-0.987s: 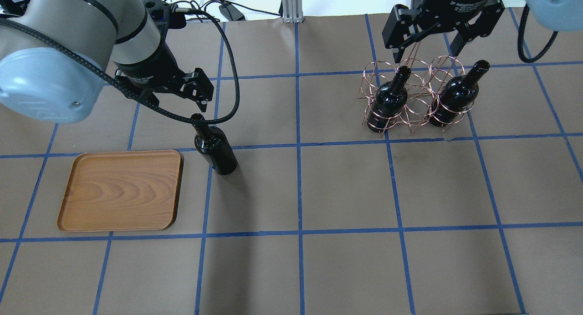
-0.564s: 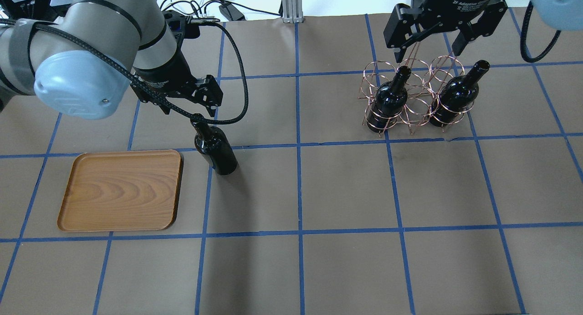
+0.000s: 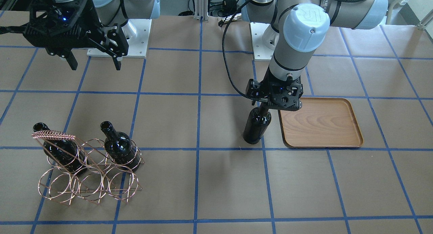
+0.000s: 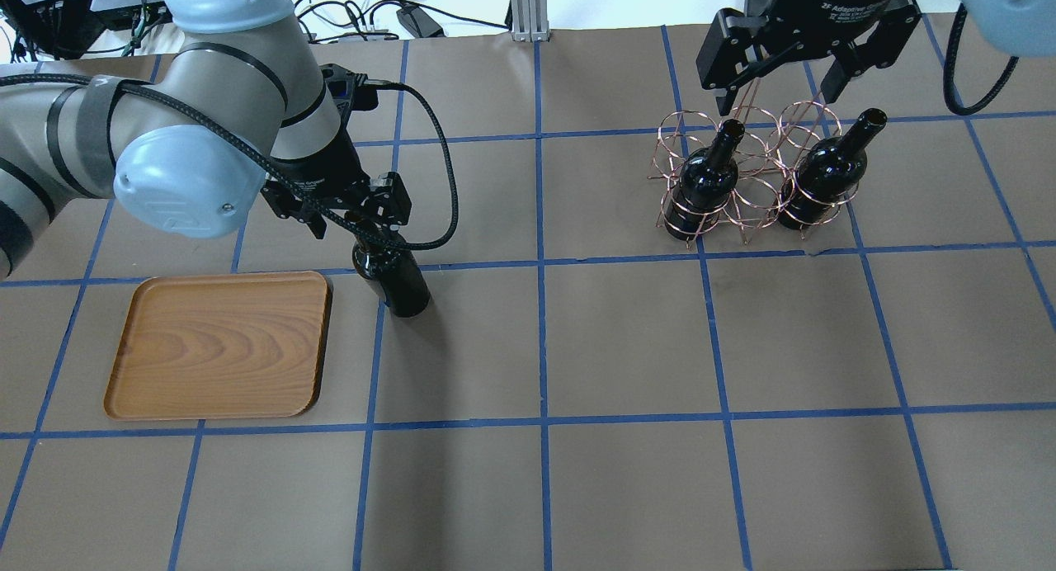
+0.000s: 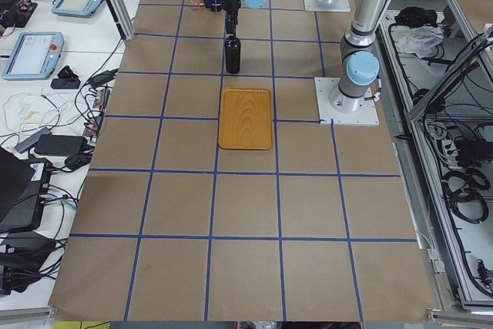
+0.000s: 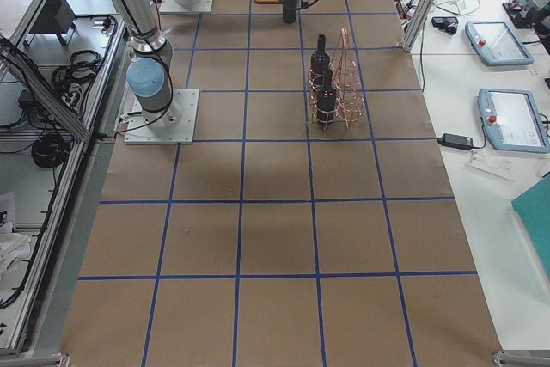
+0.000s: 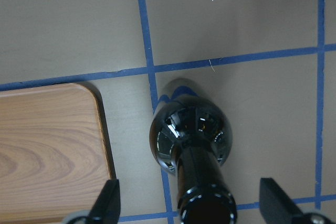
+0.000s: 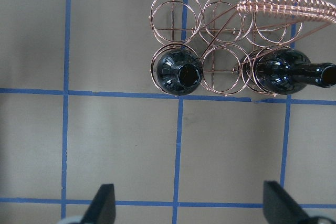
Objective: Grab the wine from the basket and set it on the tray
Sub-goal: 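Grasp the standing bottle's neck with the left gripper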
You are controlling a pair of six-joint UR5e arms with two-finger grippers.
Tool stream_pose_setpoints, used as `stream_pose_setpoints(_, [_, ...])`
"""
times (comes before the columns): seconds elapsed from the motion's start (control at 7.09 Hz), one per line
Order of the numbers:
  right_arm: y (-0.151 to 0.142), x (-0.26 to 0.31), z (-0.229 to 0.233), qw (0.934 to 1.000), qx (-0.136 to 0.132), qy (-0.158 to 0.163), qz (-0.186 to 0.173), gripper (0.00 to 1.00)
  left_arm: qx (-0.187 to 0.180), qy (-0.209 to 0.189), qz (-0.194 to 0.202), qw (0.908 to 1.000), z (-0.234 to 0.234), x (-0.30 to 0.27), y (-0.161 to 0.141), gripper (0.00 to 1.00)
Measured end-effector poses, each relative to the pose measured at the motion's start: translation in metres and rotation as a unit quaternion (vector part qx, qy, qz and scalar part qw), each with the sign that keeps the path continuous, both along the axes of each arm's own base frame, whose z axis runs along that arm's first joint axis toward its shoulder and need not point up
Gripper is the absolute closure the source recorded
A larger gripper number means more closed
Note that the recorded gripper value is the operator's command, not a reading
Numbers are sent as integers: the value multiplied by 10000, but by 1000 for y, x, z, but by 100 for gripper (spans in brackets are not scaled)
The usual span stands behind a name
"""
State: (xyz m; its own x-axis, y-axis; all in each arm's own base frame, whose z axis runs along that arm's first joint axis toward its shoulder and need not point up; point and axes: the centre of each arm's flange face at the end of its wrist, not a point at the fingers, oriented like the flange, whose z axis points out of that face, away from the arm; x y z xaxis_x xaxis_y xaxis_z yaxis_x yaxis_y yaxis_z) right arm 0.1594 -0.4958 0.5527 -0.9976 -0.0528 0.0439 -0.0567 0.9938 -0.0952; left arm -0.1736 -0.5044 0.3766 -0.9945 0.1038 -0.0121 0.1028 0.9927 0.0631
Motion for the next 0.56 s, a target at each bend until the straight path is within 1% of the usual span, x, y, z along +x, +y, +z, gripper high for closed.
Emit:
stream_pose_setpoints(0.28, [5,0,5,10000,-38,4,7,0,-48,41,8,10000,-2,-1,-3,29])
stream_pose_setpoints(0.42, [6,0,6,10000,-43,7,10,0,-74,82,13,9999,-2,-2,-4,32])
stream_pose_setpoints(0.56, [8,0,7,10000,-32,11,9,0,-90,109,10,9999,-2,-2,-5,32])
